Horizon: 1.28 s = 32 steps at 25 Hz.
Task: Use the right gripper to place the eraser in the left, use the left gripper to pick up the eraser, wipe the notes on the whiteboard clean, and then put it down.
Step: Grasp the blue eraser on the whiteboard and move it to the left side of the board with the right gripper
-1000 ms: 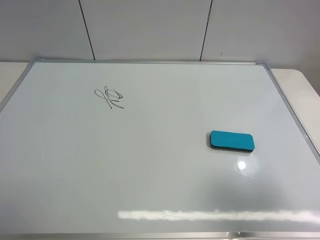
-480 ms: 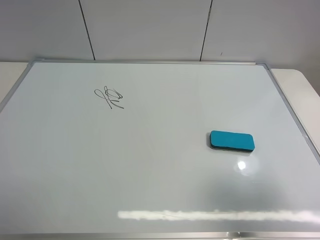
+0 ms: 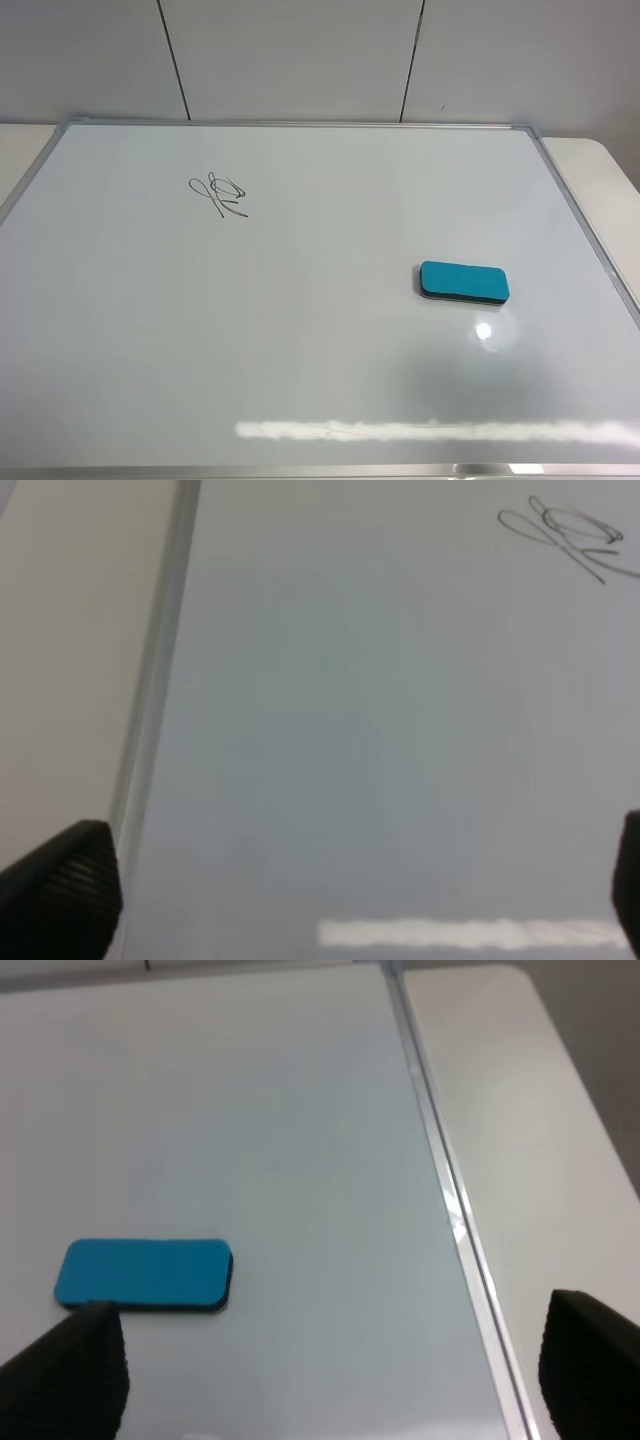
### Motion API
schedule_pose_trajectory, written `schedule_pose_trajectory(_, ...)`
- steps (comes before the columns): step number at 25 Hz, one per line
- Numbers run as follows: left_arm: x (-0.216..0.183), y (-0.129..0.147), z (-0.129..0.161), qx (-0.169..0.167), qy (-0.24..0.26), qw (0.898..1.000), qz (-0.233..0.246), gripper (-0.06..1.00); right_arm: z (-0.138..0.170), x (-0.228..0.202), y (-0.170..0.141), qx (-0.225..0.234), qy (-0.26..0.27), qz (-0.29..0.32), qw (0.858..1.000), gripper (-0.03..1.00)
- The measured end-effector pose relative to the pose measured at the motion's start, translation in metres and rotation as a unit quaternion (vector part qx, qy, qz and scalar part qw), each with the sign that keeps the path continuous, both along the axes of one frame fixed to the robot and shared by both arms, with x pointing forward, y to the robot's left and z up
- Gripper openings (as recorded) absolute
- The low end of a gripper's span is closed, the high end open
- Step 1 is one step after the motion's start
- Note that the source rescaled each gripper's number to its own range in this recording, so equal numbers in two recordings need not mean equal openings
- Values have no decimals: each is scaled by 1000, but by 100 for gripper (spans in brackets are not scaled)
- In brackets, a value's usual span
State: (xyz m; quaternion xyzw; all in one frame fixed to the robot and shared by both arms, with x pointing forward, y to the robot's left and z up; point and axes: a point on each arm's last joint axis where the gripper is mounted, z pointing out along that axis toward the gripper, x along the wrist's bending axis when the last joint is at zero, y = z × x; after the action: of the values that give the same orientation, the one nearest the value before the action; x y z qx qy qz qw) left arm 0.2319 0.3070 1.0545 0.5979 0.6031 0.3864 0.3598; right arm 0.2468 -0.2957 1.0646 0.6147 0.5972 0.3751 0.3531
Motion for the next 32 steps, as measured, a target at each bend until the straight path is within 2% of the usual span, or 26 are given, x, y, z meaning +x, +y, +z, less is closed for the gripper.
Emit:
schedule_pose_trajectory(3,0,0,0,0,0,1000,0,100,-2,26,4,18,76,22,997,81)
schedule_pose_trajectory(6,0,0,0,0,0,1000,0,100,-8,54,10,34,145,56,987,80)
schedule_pose_trajectory(11,0,0,0,0,0,1000,0,100,-20,100,20,67,205,109,970,70)
schedule_pose_trajectory(14,0,0,0,0,0,1000,0,100,-30,125,24,90,221,124,963,52)
schedule_pose_trajectory(17,0,0,0,0,0,1000,0,100,-42,143,27,108,249,141,952,16)
schedule_pose_trajectory(19,0,0,0,0,0,1000,0,100,-48,152,29,111,253,154,949,6)
schedule_pose_trajectory(23,0,0,0,0,0,1000,0,100,-61,167,33,98,260,168,946,1)
schedule_pose_trajectory(32,0,0,0,0,0,1000,0,100,-74,209,51,15,314,195,929,0)
